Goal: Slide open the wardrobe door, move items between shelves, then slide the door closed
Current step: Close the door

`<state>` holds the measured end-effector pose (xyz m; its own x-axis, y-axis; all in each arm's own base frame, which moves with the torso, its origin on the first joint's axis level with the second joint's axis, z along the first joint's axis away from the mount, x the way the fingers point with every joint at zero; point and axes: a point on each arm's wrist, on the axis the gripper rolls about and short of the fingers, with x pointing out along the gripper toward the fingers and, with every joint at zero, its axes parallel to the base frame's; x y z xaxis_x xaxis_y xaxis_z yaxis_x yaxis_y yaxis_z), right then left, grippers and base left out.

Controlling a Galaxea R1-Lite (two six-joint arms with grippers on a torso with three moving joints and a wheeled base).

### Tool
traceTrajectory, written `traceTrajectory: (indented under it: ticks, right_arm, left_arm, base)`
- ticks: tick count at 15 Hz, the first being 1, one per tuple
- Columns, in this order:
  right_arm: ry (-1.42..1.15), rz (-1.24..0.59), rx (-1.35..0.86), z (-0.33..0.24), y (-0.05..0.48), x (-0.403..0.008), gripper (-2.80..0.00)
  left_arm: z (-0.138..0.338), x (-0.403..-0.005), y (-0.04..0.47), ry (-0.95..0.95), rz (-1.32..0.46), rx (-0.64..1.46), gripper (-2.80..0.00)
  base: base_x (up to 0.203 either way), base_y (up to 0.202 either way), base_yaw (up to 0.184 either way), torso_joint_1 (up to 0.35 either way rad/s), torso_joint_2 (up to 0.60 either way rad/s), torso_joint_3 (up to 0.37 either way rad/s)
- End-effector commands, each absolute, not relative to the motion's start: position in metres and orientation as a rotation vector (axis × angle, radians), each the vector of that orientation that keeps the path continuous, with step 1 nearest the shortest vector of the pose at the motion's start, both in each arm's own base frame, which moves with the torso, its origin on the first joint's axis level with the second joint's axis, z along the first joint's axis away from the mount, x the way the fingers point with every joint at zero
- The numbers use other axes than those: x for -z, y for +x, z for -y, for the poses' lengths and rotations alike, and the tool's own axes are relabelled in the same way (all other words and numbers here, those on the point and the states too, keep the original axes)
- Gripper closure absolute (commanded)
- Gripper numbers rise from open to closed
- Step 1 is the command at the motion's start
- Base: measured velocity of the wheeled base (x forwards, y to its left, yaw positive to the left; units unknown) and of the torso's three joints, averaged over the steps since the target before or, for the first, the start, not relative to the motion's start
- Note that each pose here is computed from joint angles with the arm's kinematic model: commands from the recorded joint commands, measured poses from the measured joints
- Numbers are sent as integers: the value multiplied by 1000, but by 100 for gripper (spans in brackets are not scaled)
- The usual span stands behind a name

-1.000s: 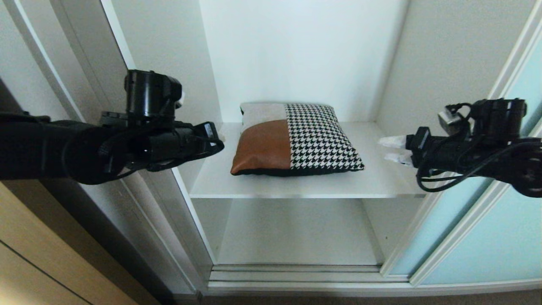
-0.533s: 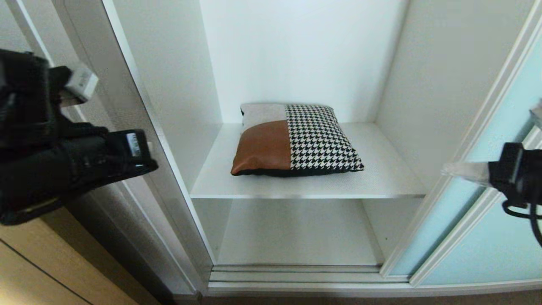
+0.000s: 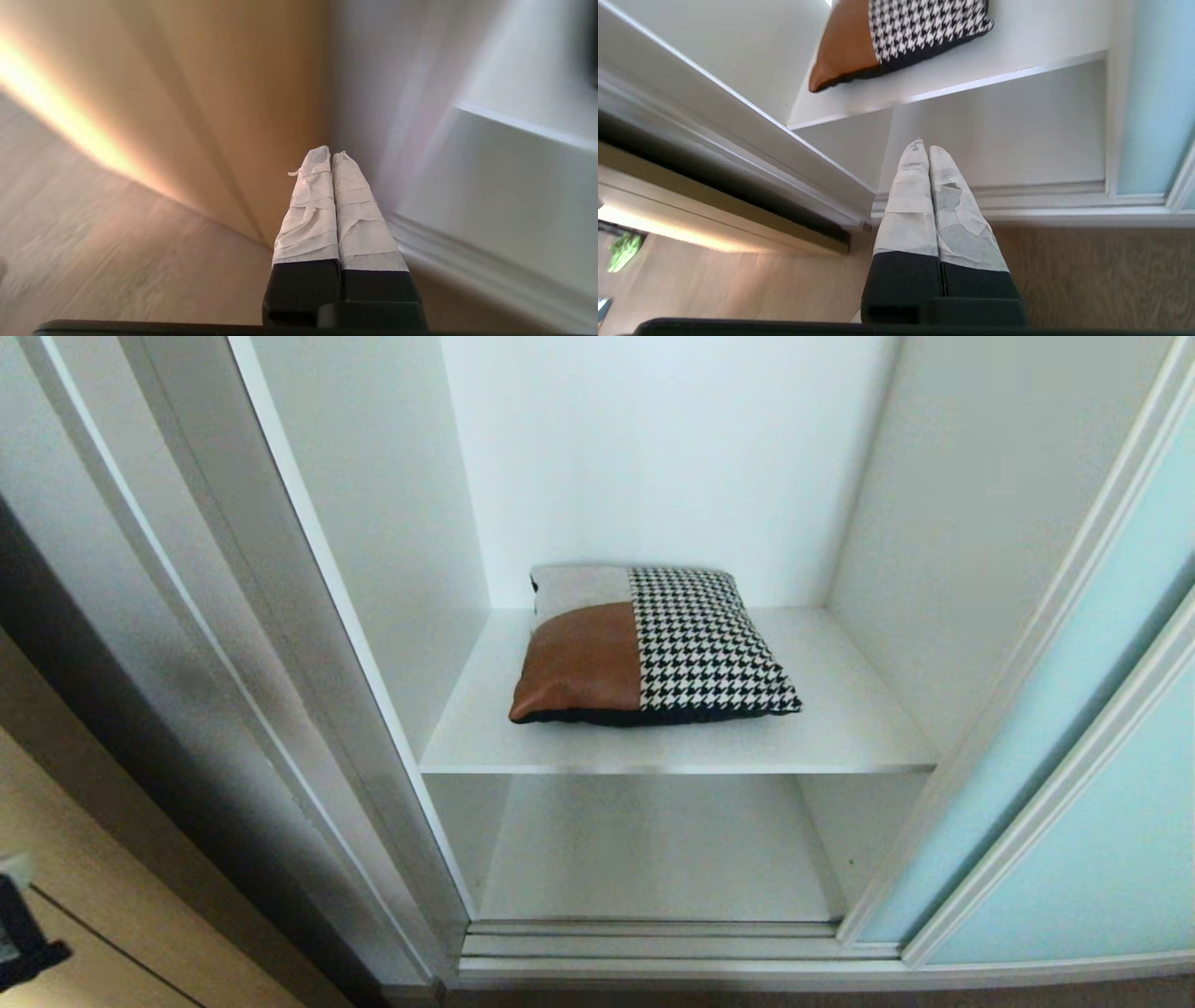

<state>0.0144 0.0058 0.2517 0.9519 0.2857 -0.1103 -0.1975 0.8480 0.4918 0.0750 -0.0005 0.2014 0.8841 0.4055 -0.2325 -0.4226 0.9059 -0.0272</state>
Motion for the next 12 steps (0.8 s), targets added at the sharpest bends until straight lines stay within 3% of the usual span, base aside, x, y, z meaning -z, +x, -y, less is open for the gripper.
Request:
traceTrajectory:
  ticks: [1, 5, 12]
  right_arm:
    - [490, -68, -259, -1, -29, -230, 0]
    - [480, -16, -194, -2, -38, -224, 0]
    - [477, 25, -170, -4, -51, -217, 0]
  left_arm:
    - [-10, -187, 34, -124, -107, -528, 0]
    - [-11, -154, -12, -75, 34, -539, 0]
    - [-1, -87, -26, 98, 20, -119, 0]
  base:
    - [0, 0, 0, 0, 0, 0]
    - [0, 0, 0, 0, 0, 0]
    - [0, 0, 0, 0, 0, 0]
